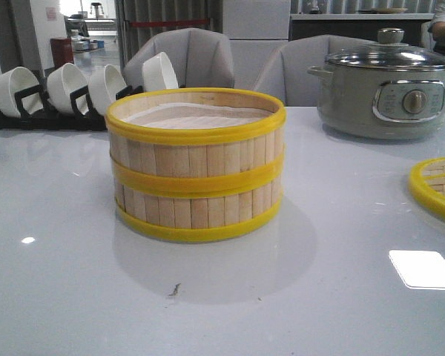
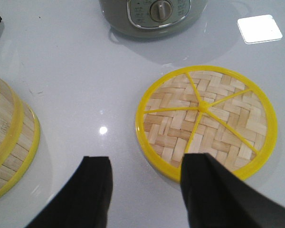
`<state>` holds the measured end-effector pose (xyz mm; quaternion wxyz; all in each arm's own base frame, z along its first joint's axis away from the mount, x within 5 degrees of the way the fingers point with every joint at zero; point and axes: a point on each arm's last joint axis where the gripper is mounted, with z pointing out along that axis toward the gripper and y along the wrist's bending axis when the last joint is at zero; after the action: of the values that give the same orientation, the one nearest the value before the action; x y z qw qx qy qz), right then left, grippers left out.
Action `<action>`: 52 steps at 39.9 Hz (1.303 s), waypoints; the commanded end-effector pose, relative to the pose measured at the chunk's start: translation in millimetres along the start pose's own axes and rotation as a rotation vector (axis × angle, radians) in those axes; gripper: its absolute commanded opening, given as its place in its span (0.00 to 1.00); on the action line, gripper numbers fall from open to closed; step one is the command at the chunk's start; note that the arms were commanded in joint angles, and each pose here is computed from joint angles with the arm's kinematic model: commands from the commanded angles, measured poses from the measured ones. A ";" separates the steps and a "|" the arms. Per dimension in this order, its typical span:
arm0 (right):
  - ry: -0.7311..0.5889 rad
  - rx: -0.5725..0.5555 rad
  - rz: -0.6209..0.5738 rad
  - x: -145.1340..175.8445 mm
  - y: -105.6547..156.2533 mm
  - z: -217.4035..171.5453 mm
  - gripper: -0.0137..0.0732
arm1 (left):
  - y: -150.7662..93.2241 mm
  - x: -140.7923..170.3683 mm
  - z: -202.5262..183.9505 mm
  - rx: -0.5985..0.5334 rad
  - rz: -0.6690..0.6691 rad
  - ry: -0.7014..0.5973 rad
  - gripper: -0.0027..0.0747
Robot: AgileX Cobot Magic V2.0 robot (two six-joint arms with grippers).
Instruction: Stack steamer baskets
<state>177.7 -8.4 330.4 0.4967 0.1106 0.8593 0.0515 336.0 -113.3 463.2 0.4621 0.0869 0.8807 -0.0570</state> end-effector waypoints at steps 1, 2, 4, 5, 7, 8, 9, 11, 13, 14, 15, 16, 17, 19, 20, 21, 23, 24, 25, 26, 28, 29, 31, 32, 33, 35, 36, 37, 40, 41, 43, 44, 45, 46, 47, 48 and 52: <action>-0.098 -0.014 -0.007 -15.9 2.8 -6.8 0.67 | 21.1 -9.9 -46.6 -0.017 -0.058 -0.147 0.15; -0.097 -0.014 -0.007 -15.8 2.8 -6.8 0.67 | 25.2 -7.1 -50.9 -0.025 -0.065 -0.151 0.15; -0.096 -0.014 -0.007 -15.7 2.8 -6.8 0.67 | 33.9 -2.2 -58.6 -0.036 -0.088 -0.165 0.15; -0.096 -0.014 -0.007 -15.7 2.8 -6.8 0.67 | 36.8 0.4 -61.8 -0.040 -0.095 -0.169 0.15; -0.094 -0.013 -0.007 -15.5 2.7 -6.8 0.67 | 43.2 8.9 -69.2 -0.053 -0.109 -0.174 0.15; -0.092 -0.013 -0.007 -15.3 2.7 -6.8 0.67 | 45.8 14.2 -72.8 -0.061 -0.113 -0.171 0.15; -0.091 -0.013 -0.007 -15.2 2.7 -6.8 0.67 | 47.6 17.8 -75.3 -0.066 -0.115 -0.174 0.15; -0.090 -0.013 -0.007 -15.1 2.7 -6.8 0.67 | 50.7 27.7 -80.5 -0.075 -0.121 -0.173 0.15; -0.090 -0.013 -0.007 -15.1 2.7 -6.8 0.67 | 53.1 40.0 -86.5 -0.082 -0.125 -0.175 0.15; -0.090 -0.013 -0.007 -15.1 2.7 -6.8 0.67 | 53.5 46.4 -89.3 -0.083 -0.125 -0.176 0.15; -0.090 -0.013 -0.007 -15.1 2.7 -6.8 0.67 | 54.0 51.2 -91.3 -0.084 -0.125 -0.178 0.15; -0.090 -0.013 -0.007 -15.1 2.7 -6.8 0.67 | 53.8 57.7 -94.4 -0.083 -0.124 -0.183 0.15; -0.090 -0.013 -0.007 -15.1 2.7 -6.8 0.67 | 54.1 64.6 -97.5 -0.084 -0.125 -0.185 0.15; -0.090 -0.013 -0.007 -15.1 2.7 -6.8 0.67 | 54.1 75.9 -102.8 -0.083 -0.135 -0.195 0.15; -0.090 -0.013 -0.007 -15.1 2.7 -6.8 0.67 | 54.0 80.5 -105.3 -0.080 -0.143 -0.202 0.15; -0.090 -0.013 -0.007 -15.1 2.7 -6.8 0.67 | 53.8 86.8 -108.5 -0.079 -0.147 -0.208 0.15; -0.090 -0.013 -0.007 -15.1 2.7 -6.8 0.67 | 53.5 97.5 -114.0 -0.077 -0.146 -0.218 0.15; -0.090 -0.013 -0.007 -15.1 2.7 -6.8 0.67 | 53.3 103.1 -117.6 -0.077 -0.146 -0.222 0.15; -0.090 -0.013 -0.007 -15.1 2.7 -6.8 0.67 | 53.2 106.7 -120.2 -0.076 -0.145 -0.228 0.15; -0.090 -0.013 -0.007 -15.1 2.7 -6.7 0.67 | 53.0 111.3 -123.8 -0.075 -0.145 -0.235 0.15; -0.089 -0.013 -0.007 -15.0 2.7 -6.7 0.67 | 52.7 119.1 -131.5 -0.073 -0.145 -0.250 0.15; -0.089 -0.013 -0.007 -15.0 2.7 -6.7 0.67 | 52.7 121.5 -134.2 -0.074 -0.143 -0.256 0.15; -0.089 -0.013 -0.007 -15.0 2.7 -6.7 0.67 | 52.5 126.6 -138.4 -0.074 -0.143 -0.262 0.15; -0.088 -0.013 -0.007 -15.0 2.7 -6.7 0.67 | 52.4 129.4 -140.1 -0.074 -0.143 -0.263 0.15; -0.088 -0.013 -0.007 -15.0 2.7 -6.7 0.67 | 52.3 131.5 -142.0 -0.073 -0.143 -0.267 0.15; -0.088 -0.013 -0.007 -15.0 2.7 -6.7 0.67 | 52.2 137.4 -144.9 -0.073 -0.143 -0.270 0.15; -0.087 -0.012 -0.007 -14.9 2.7 -6.7 0.67 | 52.2 140.4 -145.6 -0.073 -0.143 -0.272 0.15; -0.086 -0.012 -0.007 -14.8 2.6 -6.7 0.67 | 52.1 142.7 -146.2 -0.072 -0.143 -0.273 0.15; -0.080 -0.011 -0.007 -14.2 2.6 -6.7 0.67 | 52.1 151.9 -146.7 -0.072 -0.140 -0.280 0.15; -0.077 -0.011 -0.007 -13.9 2.5 -6.7 0.67 | 52.0 156.0 -146.4 -0.071 -0.140 -0.282 0.15; -0.073 -0.010 -0.007 -13.6 2.5 -6.6 0.67 | 51.9 162.8 -145.2 -0.070 -0.139 -0.285 0.15; -0.071 -0.010 -0.007 -13.4 2.4 -6.6 0.67 | 51.9 165.9 -144.2 -0.069 -0.138 -0.285 0.15; -0.070 -0.010 -0.007 -13.3 2.4 -6.6 0.67 | 51.9 170.2 -142.9 -0.069 -0.138 -0.285 0.15; -0.070 -0.010 -0.007 -13.3 2.4 -6.6 0.67 | 51.9 174.9 -141.1 -0.068 -0.137 -0.281 0.15; -0.070 -0.010 -0.007 -13.3 2.4 -6.6 0.67 | 51.9 178.1 -139.9 -0.068 -0.137 -0.281 0.15; -0.070 -0.010 -0.007 -13.3 2.4 -6.6 0.67 | 51.9 182.8 -137.9 -0.068 -0.136 -0.276 0.15; -0.066 -0.010 -0.007 -13.0 2.4 -6.6 0.67 | 51.9 199.5 -130.5 -0.066 -0.134 -0.264 0.15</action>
<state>176.0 -8.1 327.6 0.4809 0.1110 0.8682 0.0513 131.4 -18.7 367.9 0.5277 0.0069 0.8474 -0.0584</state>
